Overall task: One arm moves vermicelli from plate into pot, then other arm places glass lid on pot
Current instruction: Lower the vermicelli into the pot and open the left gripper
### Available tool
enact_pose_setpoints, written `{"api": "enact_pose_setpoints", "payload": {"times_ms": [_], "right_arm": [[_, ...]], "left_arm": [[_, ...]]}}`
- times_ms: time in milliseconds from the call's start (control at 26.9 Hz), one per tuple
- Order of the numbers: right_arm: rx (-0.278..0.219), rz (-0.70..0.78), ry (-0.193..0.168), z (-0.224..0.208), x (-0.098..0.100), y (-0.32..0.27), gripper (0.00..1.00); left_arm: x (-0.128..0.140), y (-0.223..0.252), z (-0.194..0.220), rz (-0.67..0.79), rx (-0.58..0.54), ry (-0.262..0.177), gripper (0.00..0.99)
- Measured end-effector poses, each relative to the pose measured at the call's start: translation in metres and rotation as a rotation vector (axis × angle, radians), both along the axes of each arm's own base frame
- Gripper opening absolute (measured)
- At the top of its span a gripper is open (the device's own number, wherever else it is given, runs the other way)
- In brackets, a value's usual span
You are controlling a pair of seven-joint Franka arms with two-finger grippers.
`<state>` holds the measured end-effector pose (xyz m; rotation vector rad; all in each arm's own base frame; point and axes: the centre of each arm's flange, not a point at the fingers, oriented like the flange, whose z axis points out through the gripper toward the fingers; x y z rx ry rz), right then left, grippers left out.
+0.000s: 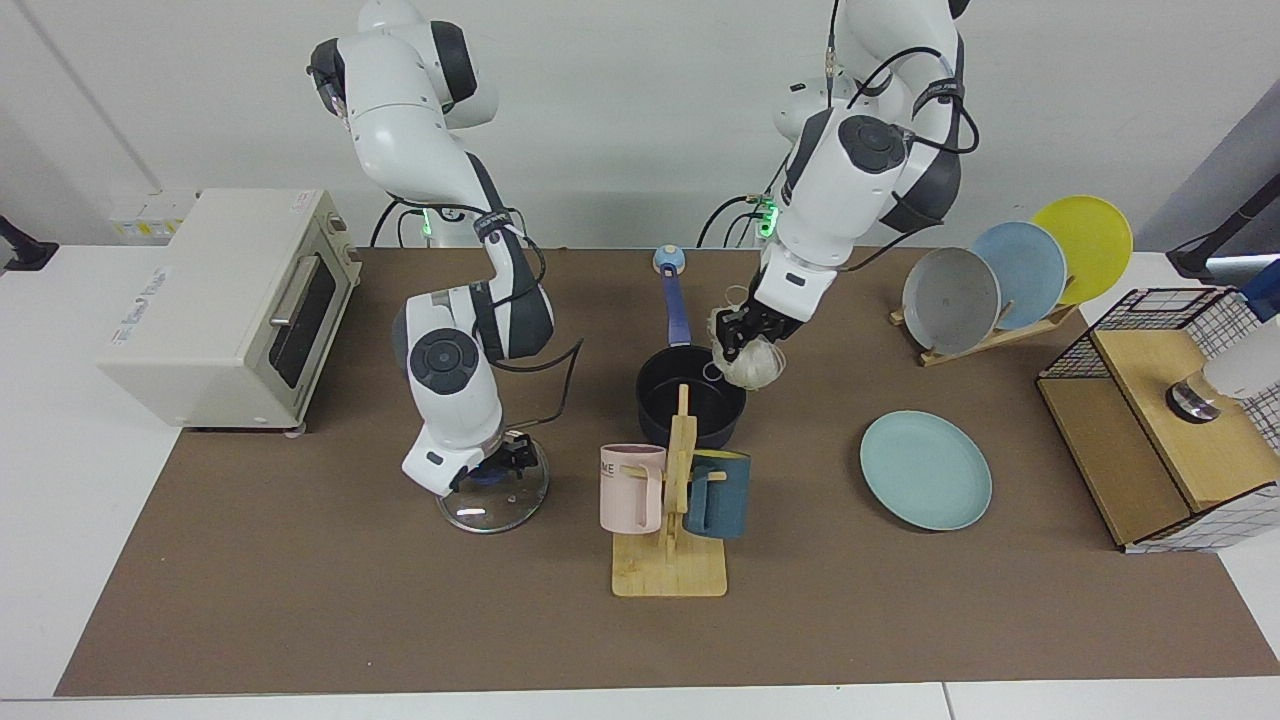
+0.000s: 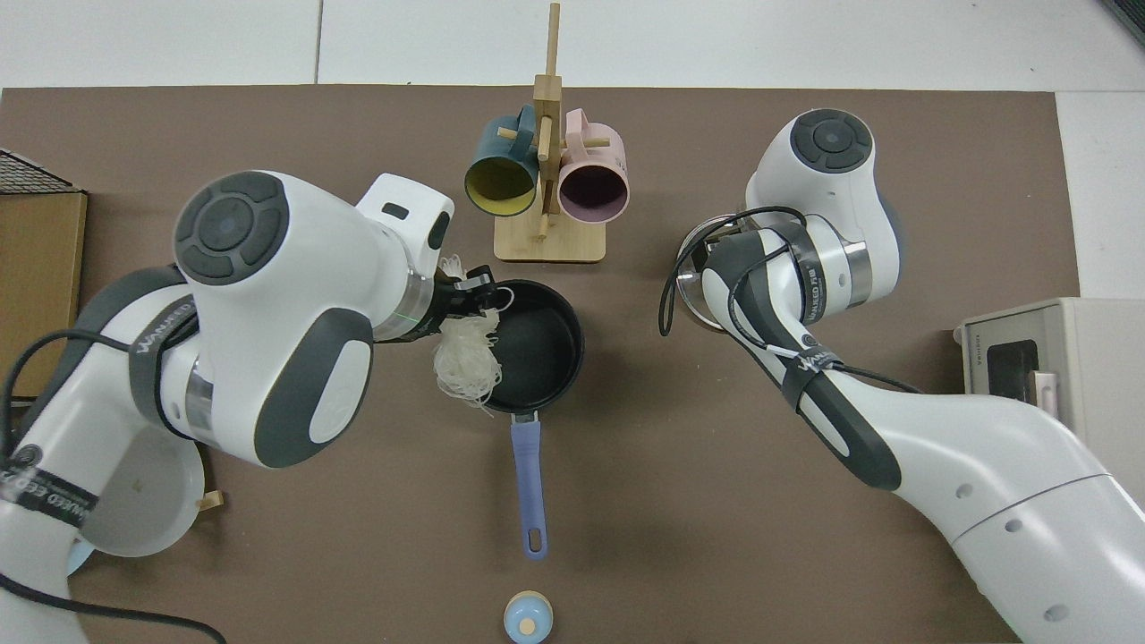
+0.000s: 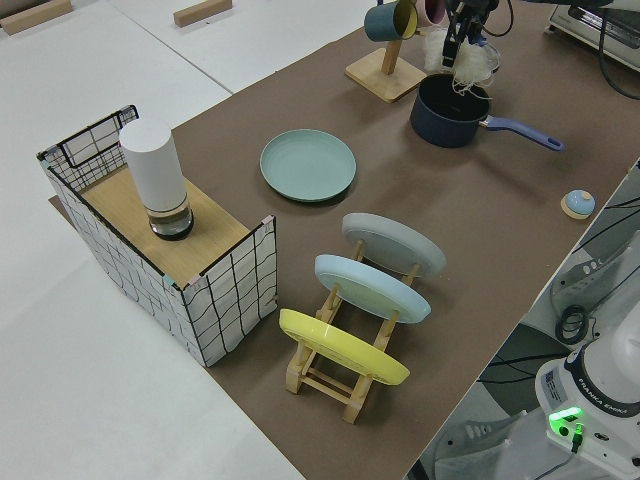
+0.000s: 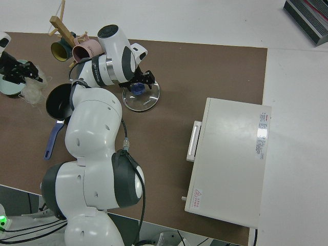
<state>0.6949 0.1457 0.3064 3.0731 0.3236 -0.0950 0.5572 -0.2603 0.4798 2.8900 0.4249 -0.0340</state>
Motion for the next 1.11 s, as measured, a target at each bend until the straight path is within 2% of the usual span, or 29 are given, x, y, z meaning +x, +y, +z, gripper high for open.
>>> {"api": "enact_pose_setpoints", "payload": {"times_ms": [408,705,743,817,1002,1114], "right_arm": [[0.000,0.015,0.021,0.000,-0.004,0.004,1.00],[0.000,0.020,0.030,-0.003,-0.008,0.006,0.98],[-0.001,0.020,0.031,-0.003,-0.009,0.006,0.95],[0.000,0.021,0.027,0.000,-0.009,0.006,0.77],[0.001,0.023,0.026,0.002,-0.010,0.008,0.55],[0.001,0.027,0.033,-0.001,-0.013,0.010,0.44]], "left_arm": [[-0.009,-0.041,-0.058,-0.052,-0.034,0.022,0.396],[-0.017,-0.063,-0.091,-0.053,0.006,0.033,0.396],[-0.016,-0.063,-0.093,-0.052,0.005,0.032,0.396],[-0.014,-0.063,-0.099,-0.050,0.004,0.031,0.396],[-0.013,-0.061,-0.115,-0.063,0.041,0.029,0.361],[-0.013,-0.060,-0.125,-0.073,0.059,0.031,0.423]]}}
